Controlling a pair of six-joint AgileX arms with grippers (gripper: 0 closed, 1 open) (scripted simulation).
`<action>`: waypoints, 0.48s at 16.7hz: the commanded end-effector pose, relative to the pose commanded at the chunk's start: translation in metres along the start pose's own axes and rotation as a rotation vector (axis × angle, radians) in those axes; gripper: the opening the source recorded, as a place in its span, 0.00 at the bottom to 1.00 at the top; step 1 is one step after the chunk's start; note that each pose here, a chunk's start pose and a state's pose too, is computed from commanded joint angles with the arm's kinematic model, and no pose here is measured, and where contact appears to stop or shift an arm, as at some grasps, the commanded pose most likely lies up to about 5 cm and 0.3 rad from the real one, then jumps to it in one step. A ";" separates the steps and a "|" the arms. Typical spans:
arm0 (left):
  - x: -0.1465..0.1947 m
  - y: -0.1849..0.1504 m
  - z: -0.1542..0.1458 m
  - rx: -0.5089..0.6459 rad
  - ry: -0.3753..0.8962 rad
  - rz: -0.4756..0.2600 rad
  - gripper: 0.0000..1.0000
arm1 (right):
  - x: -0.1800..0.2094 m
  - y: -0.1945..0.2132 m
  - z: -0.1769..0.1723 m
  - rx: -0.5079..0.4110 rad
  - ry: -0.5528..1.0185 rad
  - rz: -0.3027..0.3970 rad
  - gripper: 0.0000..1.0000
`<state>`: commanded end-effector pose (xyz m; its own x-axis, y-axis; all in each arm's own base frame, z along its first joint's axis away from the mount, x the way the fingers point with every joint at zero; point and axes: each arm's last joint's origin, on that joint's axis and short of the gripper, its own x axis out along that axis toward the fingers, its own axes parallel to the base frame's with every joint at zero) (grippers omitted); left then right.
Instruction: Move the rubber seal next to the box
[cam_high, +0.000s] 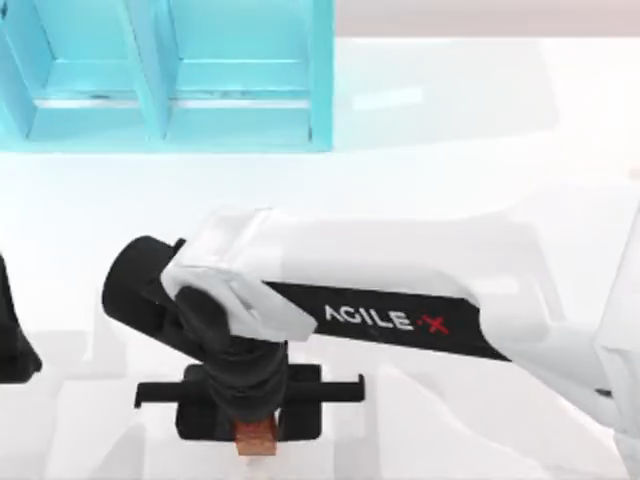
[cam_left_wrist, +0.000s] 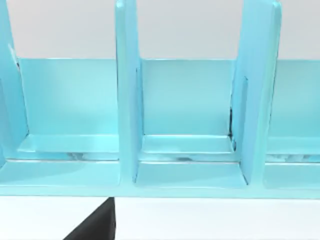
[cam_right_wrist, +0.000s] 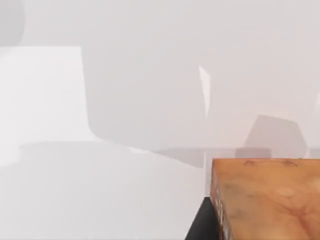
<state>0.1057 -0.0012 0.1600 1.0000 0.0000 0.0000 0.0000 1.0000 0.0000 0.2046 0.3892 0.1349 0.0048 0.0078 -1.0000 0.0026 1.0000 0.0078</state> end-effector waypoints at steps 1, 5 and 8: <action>0.000 0.000 0.000 0.000 0.000 0.000 1.00 | -0.007 0.000 0.000 0.000 0.001 -0.002 0.00; 0.000 0.000 0.000 0.000 0.000 0.000 1.00 | -0.034 -0.002 0.002 0.010 0.005 -0.009 0.00; 0.000 0.000 0.000 0.000 0.000 0.000 1.00 | -0.037 -0.002 0.002 0.011 0.004 -0.007 0.00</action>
<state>0.1057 -0.0012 0.1600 1.0000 0.0000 0.0000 0.0000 1.0000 0.0000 0.2061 0.3867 0.1723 0.0009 0.0011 -1.0000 0.0132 0.9999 0.0011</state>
